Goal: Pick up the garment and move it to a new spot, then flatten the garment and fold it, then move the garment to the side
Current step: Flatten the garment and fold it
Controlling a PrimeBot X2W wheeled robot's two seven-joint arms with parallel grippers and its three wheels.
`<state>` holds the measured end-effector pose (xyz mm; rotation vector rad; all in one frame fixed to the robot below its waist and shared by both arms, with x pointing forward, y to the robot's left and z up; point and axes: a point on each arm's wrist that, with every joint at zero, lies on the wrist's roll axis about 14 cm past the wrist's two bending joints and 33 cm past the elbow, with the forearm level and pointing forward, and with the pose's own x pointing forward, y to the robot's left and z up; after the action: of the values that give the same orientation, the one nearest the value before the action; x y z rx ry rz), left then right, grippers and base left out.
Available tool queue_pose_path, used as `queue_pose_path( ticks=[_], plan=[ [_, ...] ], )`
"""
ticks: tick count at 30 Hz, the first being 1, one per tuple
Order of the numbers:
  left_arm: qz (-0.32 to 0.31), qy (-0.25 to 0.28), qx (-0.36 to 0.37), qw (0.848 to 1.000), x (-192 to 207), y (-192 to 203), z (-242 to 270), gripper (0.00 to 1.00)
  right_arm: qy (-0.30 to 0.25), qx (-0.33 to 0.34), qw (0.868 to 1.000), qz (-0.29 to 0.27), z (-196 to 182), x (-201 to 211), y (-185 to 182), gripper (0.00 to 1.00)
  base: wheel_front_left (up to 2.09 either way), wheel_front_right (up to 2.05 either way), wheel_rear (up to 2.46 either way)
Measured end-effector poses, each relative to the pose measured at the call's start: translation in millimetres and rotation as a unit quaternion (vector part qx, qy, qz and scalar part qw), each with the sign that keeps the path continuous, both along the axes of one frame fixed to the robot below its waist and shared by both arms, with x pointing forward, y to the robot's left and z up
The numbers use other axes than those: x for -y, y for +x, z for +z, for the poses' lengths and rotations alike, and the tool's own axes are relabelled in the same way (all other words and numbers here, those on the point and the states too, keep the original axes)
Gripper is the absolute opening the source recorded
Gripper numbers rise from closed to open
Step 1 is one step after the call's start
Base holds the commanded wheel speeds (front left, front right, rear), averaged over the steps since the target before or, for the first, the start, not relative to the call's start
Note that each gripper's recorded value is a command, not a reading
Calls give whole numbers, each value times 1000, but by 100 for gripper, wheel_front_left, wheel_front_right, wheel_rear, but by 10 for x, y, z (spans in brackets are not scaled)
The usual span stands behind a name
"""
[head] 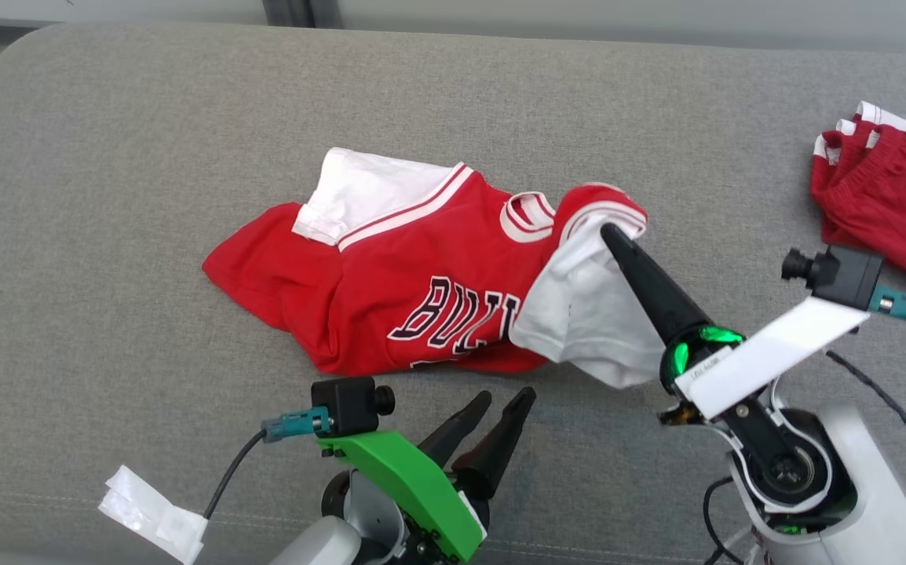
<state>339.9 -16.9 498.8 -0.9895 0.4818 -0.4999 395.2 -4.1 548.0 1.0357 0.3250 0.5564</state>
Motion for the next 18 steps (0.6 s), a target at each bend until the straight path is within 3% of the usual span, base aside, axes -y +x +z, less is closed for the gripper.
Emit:
queue_pose_path(
  ticks=[9, 18],
  plan=[
    [41, -6, 18, 999, -107, -8, 72, 100, -33, 94, 990, 96, 653, -402, 121, 0, 0, 0, 0],
    [90, -9, 37, 995, -309, -42, 129, 100, -56, 115, 970, 208, 879, -970, -1, 0, 0, 0, 0]
  ],
)
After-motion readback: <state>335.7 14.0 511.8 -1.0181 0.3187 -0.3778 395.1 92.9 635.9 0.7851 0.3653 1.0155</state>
